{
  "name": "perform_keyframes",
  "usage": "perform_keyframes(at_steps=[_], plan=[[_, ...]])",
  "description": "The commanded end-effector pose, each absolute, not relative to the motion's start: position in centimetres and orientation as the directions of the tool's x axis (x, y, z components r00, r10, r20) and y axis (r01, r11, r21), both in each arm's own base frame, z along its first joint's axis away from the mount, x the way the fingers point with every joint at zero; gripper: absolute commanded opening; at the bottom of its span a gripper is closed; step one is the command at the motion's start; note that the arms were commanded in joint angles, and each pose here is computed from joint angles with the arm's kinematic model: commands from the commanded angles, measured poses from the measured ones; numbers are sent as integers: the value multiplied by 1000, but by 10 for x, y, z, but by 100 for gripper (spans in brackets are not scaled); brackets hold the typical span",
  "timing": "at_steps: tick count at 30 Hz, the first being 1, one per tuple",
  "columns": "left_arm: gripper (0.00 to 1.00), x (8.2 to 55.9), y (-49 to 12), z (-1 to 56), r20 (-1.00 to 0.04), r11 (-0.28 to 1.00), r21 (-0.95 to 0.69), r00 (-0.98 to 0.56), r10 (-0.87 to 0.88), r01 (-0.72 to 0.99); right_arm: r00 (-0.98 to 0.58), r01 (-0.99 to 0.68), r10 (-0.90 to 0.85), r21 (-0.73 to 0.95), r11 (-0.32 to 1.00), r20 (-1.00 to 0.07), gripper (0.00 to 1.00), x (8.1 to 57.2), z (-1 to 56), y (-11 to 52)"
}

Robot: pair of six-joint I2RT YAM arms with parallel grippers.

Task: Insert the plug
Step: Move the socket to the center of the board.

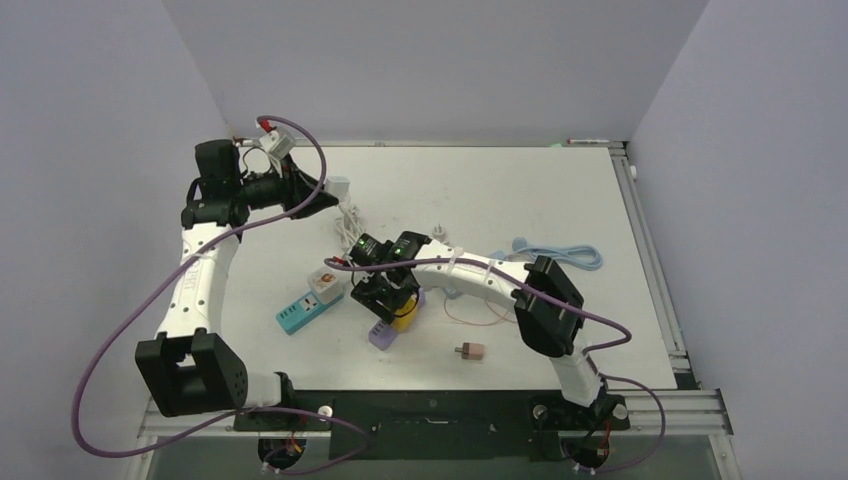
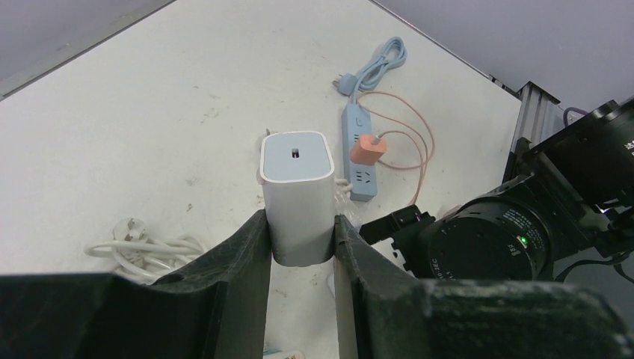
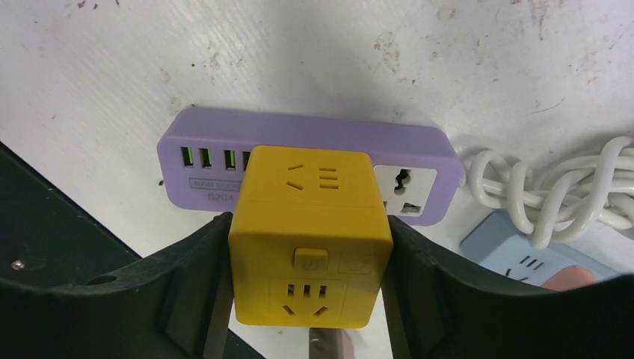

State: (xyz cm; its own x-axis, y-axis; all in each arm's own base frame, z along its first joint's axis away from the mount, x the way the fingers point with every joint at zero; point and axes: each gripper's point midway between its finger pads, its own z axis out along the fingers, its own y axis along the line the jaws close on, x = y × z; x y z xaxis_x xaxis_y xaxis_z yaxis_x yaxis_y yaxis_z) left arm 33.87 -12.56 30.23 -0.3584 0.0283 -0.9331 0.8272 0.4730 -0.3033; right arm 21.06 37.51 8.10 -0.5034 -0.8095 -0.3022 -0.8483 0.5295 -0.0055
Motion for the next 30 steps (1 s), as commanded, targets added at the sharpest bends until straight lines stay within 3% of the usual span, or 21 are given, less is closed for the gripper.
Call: perform_keyframes(at_steps=[1,3,6,8,12,16,18,21,25,26,30], plan=[[0,324,-125,311,-947,447,-271,-318,32,852,-528,-833,-754,65,549,-391,31,205,89,390],[0,324,-125,310,-947,448,-272,-320,33,852,-533,-827,-757,45,560,-378,39,207,79,386],[0,325,-125,310,-948,450,-268,-316,33,852,-539,-811,-750,-4,585,-384,43,215,72,379],[0,326,-124,311,-949,454,-266,-314,32,850,-543,-798,-740,-30,602,-396,43,219,70,376],[0,328,-122,313,-949,459,-267,-314,28,848,-519,-784,-743,-112,611,-422,30,216,64,368],[0,327,-122,316,-952,458,-260,-306,27,850,-520,-779,-743,-122,615,-423,32,205,48,358],[0,326,-123,318,-954,458,-255,-300,28,852,-523,-777,-747,-130,616,-409,40,201,37,354],[0,323,-123,317,-953,455,-256,-301,28,853,-522,-767,-731,-132,627,-438,66,202,38,356],[0,318,-124,316,-957,453,-241,-288,37,858,-501,-729,-655,-132,671,-565,98,223,81,369],[0,316,-124,316,-957,450,-240,-287,37,860,-493,-723,-636,-127,679,-593,100,228,92,372],[0,306,-128,312,-963,428,-215,-263,56,878,-472,-711,-572,-94,697,-670,90,242,134,378]])
